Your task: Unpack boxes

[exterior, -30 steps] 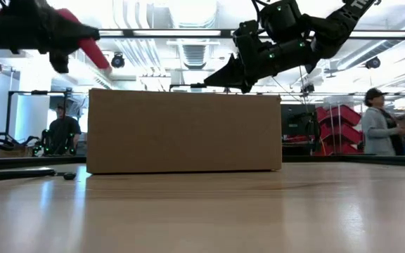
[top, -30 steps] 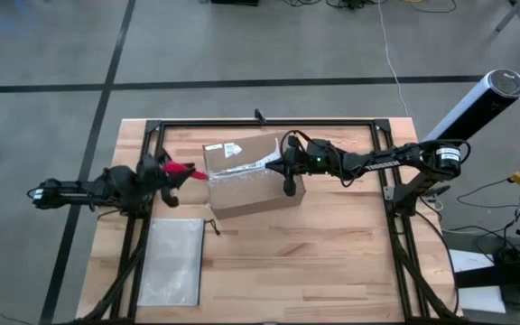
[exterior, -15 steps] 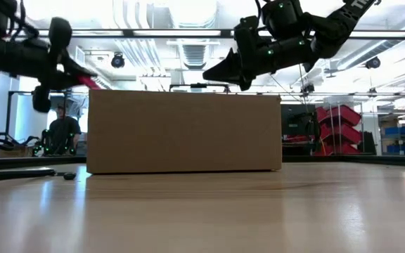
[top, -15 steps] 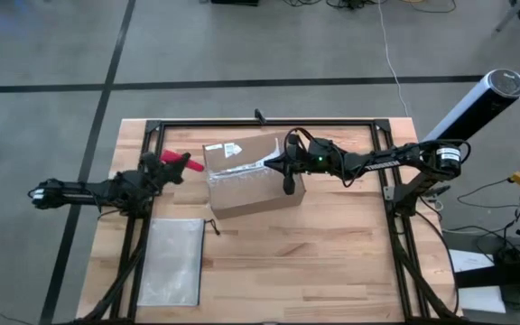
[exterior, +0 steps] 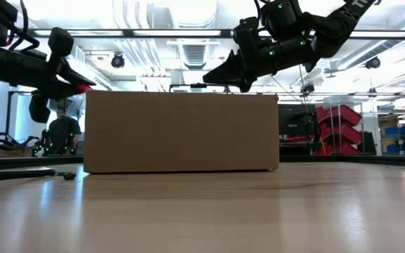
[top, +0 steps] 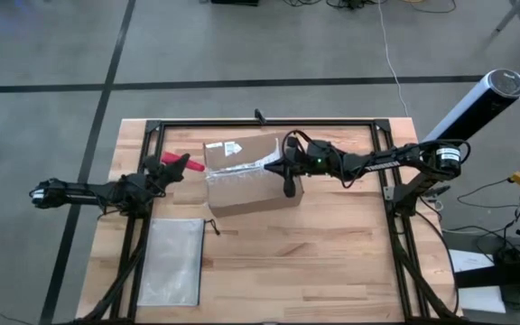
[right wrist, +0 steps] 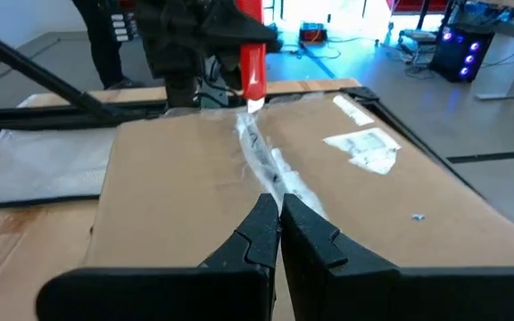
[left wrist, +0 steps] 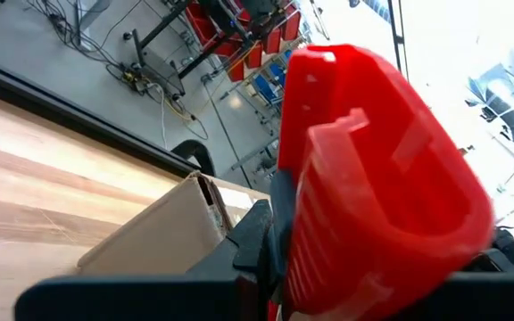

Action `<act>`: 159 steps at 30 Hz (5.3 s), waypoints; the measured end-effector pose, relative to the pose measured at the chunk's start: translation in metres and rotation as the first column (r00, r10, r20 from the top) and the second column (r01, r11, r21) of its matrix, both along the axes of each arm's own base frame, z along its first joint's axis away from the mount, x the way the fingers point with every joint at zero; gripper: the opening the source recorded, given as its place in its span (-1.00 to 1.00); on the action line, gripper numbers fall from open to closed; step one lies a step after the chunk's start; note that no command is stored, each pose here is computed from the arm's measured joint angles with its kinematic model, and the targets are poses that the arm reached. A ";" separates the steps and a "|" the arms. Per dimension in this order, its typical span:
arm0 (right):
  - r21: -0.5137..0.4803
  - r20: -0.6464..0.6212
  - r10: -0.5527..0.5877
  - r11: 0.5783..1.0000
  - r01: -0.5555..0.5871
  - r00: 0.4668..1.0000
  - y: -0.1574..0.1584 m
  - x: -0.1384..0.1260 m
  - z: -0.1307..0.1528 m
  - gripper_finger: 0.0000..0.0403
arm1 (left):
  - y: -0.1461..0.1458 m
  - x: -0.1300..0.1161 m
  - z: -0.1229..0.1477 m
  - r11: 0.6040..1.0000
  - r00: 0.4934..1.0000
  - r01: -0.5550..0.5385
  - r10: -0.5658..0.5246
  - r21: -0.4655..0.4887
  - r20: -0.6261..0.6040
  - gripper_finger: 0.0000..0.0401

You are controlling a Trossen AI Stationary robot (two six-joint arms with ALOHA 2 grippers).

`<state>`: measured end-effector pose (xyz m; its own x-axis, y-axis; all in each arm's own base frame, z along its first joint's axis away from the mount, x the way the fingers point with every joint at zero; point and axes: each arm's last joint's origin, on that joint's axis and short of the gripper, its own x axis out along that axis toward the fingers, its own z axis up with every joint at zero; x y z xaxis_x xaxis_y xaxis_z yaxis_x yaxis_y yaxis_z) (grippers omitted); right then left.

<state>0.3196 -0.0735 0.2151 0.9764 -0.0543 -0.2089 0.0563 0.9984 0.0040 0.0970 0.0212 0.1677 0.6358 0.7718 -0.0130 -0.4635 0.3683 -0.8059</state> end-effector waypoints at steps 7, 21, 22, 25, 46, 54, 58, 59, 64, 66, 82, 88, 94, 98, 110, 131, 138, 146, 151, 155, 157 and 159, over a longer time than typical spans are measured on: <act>0.021 -0.002 0.137 0.990 -0.137 0.991 0.013 0.002 -0.001 -1.00 | 0.001 -0.001 0.007 1.000 1.000 -0.019 0.020 0.017 -0.014 -0.83; 0.012 -0.063 0.215 0.977 -0.214 0.975 0.037 0.007 -0.011 -1.00 | 0.001 -0.002 0.014 0.999 0.999 -0.039 0.039 -0.010 -0.029 -0.83; 0.015 -0.074 0.218 0.976 -0.217 0.973 0.038 0.008 -0.015 -1.00 | 0.001 -0.001 0.014 0.999 0.999 -0.038 0.038 -0.016 -0.027 -0.83; 0.026 -0.103 0.226 0.974 -0.225 0.969 0.040 0.013 -0.027 -1.00 | 0.001 0.001 0.013 0.999 0.999 -0.033 0.032 -0.029 -0.031 -0.83; 0.046 -0.090 0.252 0.968 -0.248 0.964 0.039 0.032 -0.034 -1.00 | -0.001 0.007 0.010 0.998 0.999 0.034 -0.037 -0.059 -0.040 -0.83; 0.044 -0.067 0.279 0.960 -0.276 0.958 0.040 0.037 -0.028 -1.00 | -0.001 0.008 0.010 0.997 0.998 0.051 -0.054 -0.058 -0.046 -0.83; 0.054 -0.033 0.349 0.936 -0.347 0.937 0.044 0.042 -0.020 -1.00 | -0.001 0.008 0.010 0.997 0.997 0.046 -0.049 -0.054 -0.054 -0.83; 0.056 -0.027 0.370 0.928 -0.369 0.928 0.046 0.043 -0.018 -1.00 | -0.001 0.008 0.010 0.998 0.997 0.045 -0.048 -0.053 -0.055 -0.83; 0.067 -0.050 0.445 0.895 -0.442 0.894 0.061 0.048 -0.012 -1.00 | -0.001 0.008 0.010 0.998 0.997 0.043 -0.046 -0.044 -0.066 -0.83; 0.070 -0.081 0.462 0.886 -0.457 0.883 0.067 0.049 -0.012 -1.00 | -0.001 0.008 0.010 0.998 0.997 0.043 -0.046 -0.041 -0.068 -0.83; 0.080 -0.222 0.482 0.875 -0.477 0.847 0.081 0.048 -0.016 -1.00 | -0.001 0.008 0.010 0.999 0.997 0.041 -0.043 -0.032 -0.071 -0.83; 0.053 -0.267 0.437 0.897 -0.440 0.859 0.079 0.047 -0.019 -1.00 | -0.001 0.008 0.010 0.999 0.997 0.040 -0.042 -0.032 -0.070 -0.83; 0.016 -0.281 0.396 0.913 -0.408 0.874 0.077 0.048 -0.021 -1.00 | -0.001 0.008 0.010 0.999 0.997 0.036 -0.038 -0.031 -0.066 -0.83; -0.014 -0.281 0.355 0.928 -0.373 0.892 0.072 0.053 -0.028 -1.00 | 0.000 0.007 0.011 0.999 0.997 0.025 -0.027 -0.026 -0.068 -0.83; -0.074 -0.222 0.263 0.956 -0.285 0.939 0.061 0.065 -0.041 -1.00 | 0.000 0.007 0.011 1.000 0.997 0.007 -0.008 -0.013 -0.078 -0.83; -0.108 -0.186 0.244 0.958 -0.267 0.952 0.057 0.084 -0.030 -1.00 | -0.002 0.009 0.010 0.997 0.995 0.074 -0.076 -0.036 -0.063 -0.83; -0.111 -0.186 0.247 0.956 -0.270 0.951 0.057 0.091 -0.030 -1.00 | -0.001 0.010 0.010 0.997 0.995 0.074 -0.076 -0.036 -0.068 -0.82; -0.151 -0.259 0.160 0.967 -0.204 0.953 0.053 0.092 -0.031 -1.00 | -0.002 0.009 0.011 0.996 0.992 0.093 -0.094 -0.014 -0.083 -0.82; -0.165 -0.286 0.122 0.971 -0.174 0.951 0.051 0.090 -0.032 -1.00 | -0.002 0.007 0.012 0.995 0.990 0.100 -0.098 0.021 -0.106 -0.84; -0.162 -0.296 0.107 0.974 -0.161 0.949 0.050 0.089 -0.032 -1.00 | -0.002 0.006 0.014 0.992 0.987 0.117 -0.111 0.048 -0.117 -0.84; -0.163 -0.299 0.101 0.974 -0.155 0.949 0.049 0.088 -0.031 -1.00 | -0.002 0.006 0.015 0.989 0.985 0.132 -0.124 0.062 -0.120 -0.84; -0.160 -0.301 0.100 0.975 -0.154 0.948 0.049 0.087 -0.029 -1.00 | -0.003 0.007 0.016 0.986 0.982 0.152 -0.143 0.068 -0.122 -0.84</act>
<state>0.4065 -0.0244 0.1859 0.8762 0.0036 -0.4819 -0.0991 0.9799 -0.1730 0.1035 0.0184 0.1835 0.7402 0.6713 -0.0383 -0.4886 0.4978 -0.7166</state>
